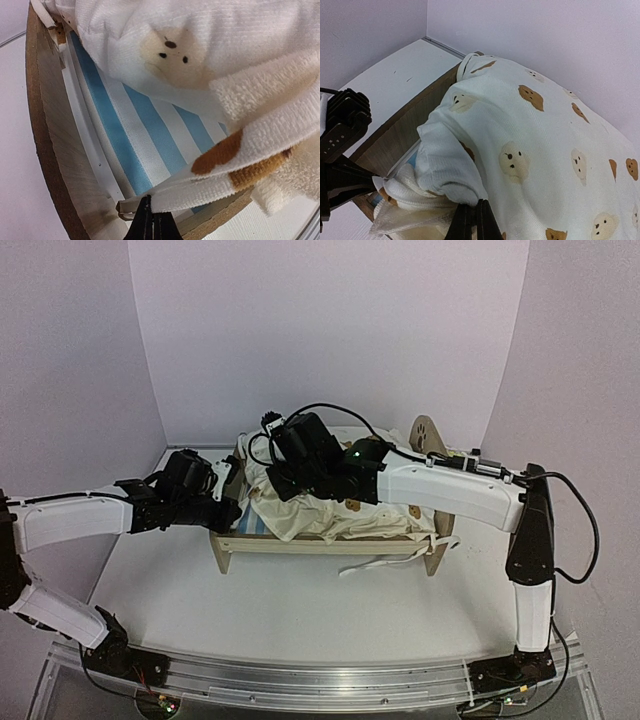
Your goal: Set up the pet bed
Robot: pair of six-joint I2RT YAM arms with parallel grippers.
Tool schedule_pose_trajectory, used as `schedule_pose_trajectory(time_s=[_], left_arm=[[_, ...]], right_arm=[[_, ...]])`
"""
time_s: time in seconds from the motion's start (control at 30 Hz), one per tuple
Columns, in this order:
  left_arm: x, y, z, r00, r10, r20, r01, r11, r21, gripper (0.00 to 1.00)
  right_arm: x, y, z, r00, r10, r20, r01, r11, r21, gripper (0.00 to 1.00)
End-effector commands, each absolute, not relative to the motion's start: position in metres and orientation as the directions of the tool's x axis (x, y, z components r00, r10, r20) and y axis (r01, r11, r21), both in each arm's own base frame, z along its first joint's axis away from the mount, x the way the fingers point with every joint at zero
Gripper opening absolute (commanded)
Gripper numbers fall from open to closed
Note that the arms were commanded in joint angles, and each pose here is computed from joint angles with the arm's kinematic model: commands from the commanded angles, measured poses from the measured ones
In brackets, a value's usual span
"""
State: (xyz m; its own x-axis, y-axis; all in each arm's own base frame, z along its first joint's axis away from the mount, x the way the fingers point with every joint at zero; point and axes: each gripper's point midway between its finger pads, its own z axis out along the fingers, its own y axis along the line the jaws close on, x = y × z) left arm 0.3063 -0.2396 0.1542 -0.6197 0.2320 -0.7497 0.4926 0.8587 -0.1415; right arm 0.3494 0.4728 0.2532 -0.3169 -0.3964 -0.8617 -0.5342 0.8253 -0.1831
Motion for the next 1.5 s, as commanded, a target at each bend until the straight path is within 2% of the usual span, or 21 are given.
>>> schedule_pose_trajectory(time_s=[0.0, 0.5, 0.8, 1.07, 1.3, 1.47], left_arm=[[0.312, -0.242, 0.183, -0.594, 0.195, -0.78, 0.482, 0.863, -0.151, 0.0], [0.271, -0.235, 0.23, -0.686, 0.098, -0.721, 0.457, 0.829, -0.323, 0.01], [0.23, -0.23, 0.251, -0.752, 0.054, -0.656, 0.454, 0.765, -0.457, 0.02], [0.2, -0.223, 0.221, -0.84, 0.037, -0.542, 0.386, 0.743, -0.547, 0.04], [0.194, -0.218, 0.193, -0.886, 0.014, -0.464, 0.305, 0.772, -0.558, 0.07], [0.194, -0.225, 0.173, -0.91, 0.016, -0.414, 0.279, 0.763, -0.584, 0.05]], right_arm=[[0.355, 0.468, 0.266, -0.305, -0.369, -0.878, -0.509, 0.842, -0.177, 0.0], [0.354, 0.478, 0.251, -0.34, -0.352, -0.872, -0.529, 0.838, -0.132, 0.0], [0.336, 0.496, 0.236, -0.358, -0.385, -0.85, -0.638, 0.766, -0.078, 0.0], [0.333, 0.507, 0.225, -0.358, -0.4, -0.843, -0.65, 0.756, -0.083, 0.0], [0.333, 0.514, 0.216, -0.362, -0.405, -0.84, -0.65, 0.755, -0.084, 0.0], [0.335, 0.518, 0.211, -0.358, -0.412, -0.838, -0.646, 0.757, -0.096, 0.0]])
